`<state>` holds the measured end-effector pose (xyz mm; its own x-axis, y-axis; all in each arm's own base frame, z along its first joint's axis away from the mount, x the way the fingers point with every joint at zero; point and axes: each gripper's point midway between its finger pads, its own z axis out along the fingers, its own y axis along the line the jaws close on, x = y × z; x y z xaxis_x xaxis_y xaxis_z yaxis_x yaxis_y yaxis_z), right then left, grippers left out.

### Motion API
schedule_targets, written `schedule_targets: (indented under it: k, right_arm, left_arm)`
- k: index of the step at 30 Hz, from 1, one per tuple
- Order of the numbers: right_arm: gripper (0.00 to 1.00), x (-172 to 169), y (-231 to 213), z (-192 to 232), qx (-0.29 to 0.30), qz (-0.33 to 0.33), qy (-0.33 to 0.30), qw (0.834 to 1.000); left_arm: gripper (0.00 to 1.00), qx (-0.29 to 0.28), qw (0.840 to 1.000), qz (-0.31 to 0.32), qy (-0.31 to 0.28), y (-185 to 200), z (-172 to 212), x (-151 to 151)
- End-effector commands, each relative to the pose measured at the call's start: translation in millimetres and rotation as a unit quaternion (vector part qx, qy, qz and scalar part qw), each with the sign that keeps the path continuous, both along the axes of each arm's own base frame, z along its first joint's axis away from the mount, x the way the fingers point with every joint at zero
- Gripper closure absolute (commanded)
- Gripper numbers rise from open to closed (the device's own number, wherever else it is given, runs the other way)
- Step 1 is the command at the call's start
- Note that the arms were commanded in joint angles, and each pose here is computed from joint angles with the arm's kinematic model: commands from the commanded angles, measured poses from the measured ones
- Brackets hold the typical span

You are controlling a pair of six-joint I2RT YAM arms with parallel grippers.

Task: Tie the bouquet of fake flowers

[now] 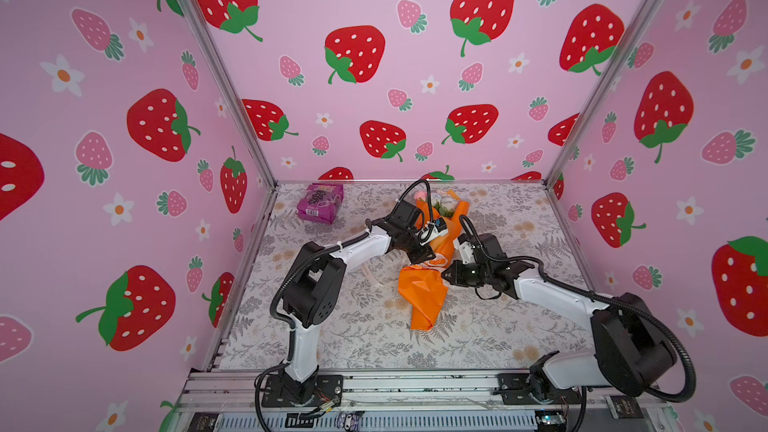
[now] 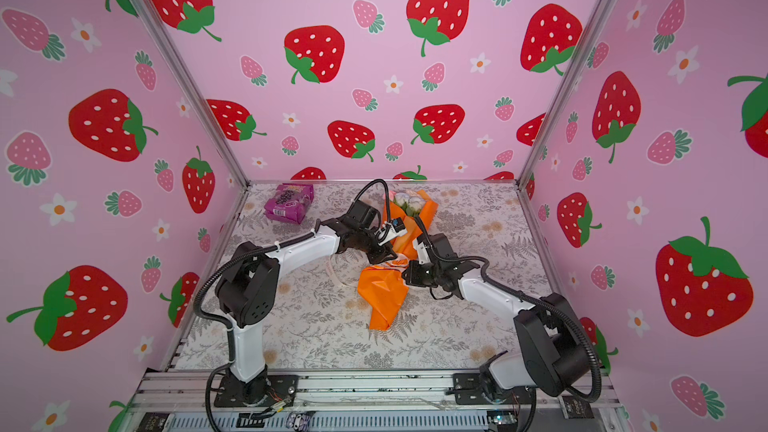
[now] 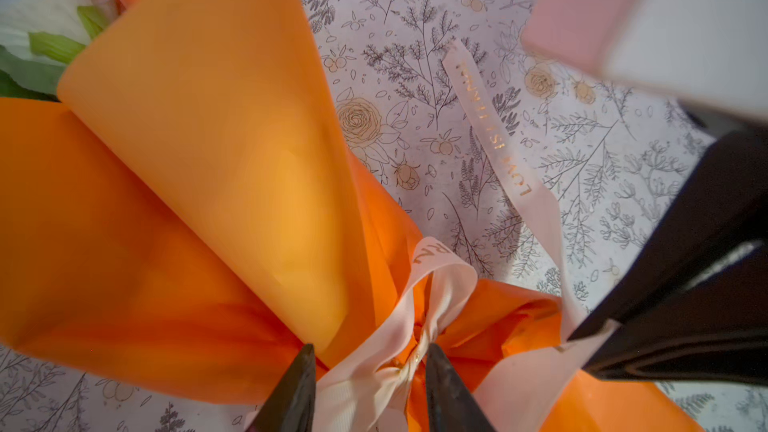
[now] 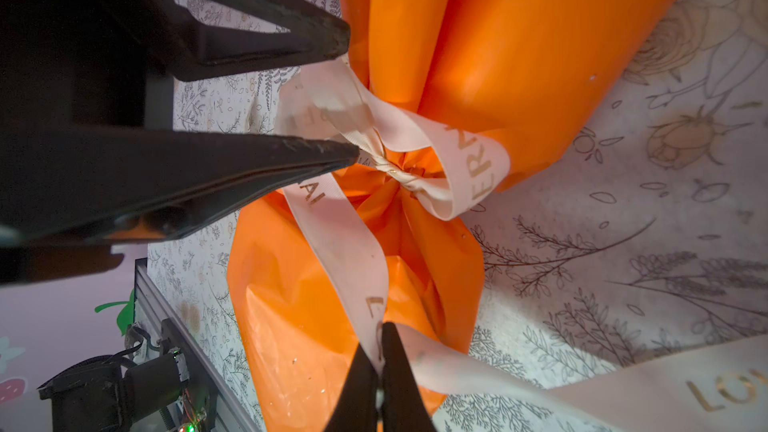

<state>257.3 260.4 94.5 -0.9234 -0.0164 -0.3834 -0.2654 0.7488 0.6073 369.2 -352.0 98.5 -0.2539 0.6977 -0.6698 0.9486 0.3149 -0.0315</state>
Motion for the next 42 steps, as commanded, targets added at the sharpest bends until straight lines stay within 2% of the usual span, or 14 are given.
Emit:
schedule_targets:
  k: [1, 8, 13, 17, 19, 21, 22, 27, 34, 42]
  right_arm:
    - [0.91, 0, -2, 4, 0.01, -0.006, 0.0, 1.0]
    - [0.9, 0, -3, 7, 0.014, -0.009, -0.001, 1.0]
    - [0.9, 0, -4, 7, 0.014, -0.011, -0.002, 1.0]
    - [0.9, -1, -6, 5, 0.012, -0.013, 0.0, 1.0]
    - [0.9, -1, -6, 6, 0.013, -0.015, -0.001, 1.0]
    - [0.9, -2, -6, 7, 0.015, -0.014, 0.0, 1.0]
    - [0.9, -2, -6, 7, 0.017, -0.013, 0.001, 1.0]
    - [0.9, -5, -5, 9, 0.031, -0.019, 0.01, 0.999]
    - [0.89, -9, 1, 14, 0.086, -0.039, 0.034, 0.995]
    - [0.89, -11, 11, 28, 0.178, -0.071, 0.058, 0.98]
  left_arm:
    - [0.55, 0.016, 0.999, -0.032, -0.015, -2, 3, 2]
    - [0.57, 0.034, 0.998, -0.049, -0.008, -3, -7, 0]
    - [0.63, 0.037, 0.998, -0.057, -0.004, -4, -9, -3]
    - [0.74, 0.034, 0.998, -0.057, -0.001, -5, -7, -3]
    - [0.87, 0.031, 0.998, -0.059, -0.001, -6, -4, -5]
    - [0.93, 0.029, 0.998, -0.06, -0.002, -6, 0, -7]
    - [1.0, 0.027, 0.998, -0.06, -0.003, -7, 2, -8]
    - [1.0, 0.02, 0.998, -0.05, -0.021, -5, 17, -11]
    - [1.0, -0.022, 0.999, -0.027, -0.04, -2, 46, -20]
    - [1.0, -0.042, 0.999, -0.018, -0.014, 1, 54, -44]
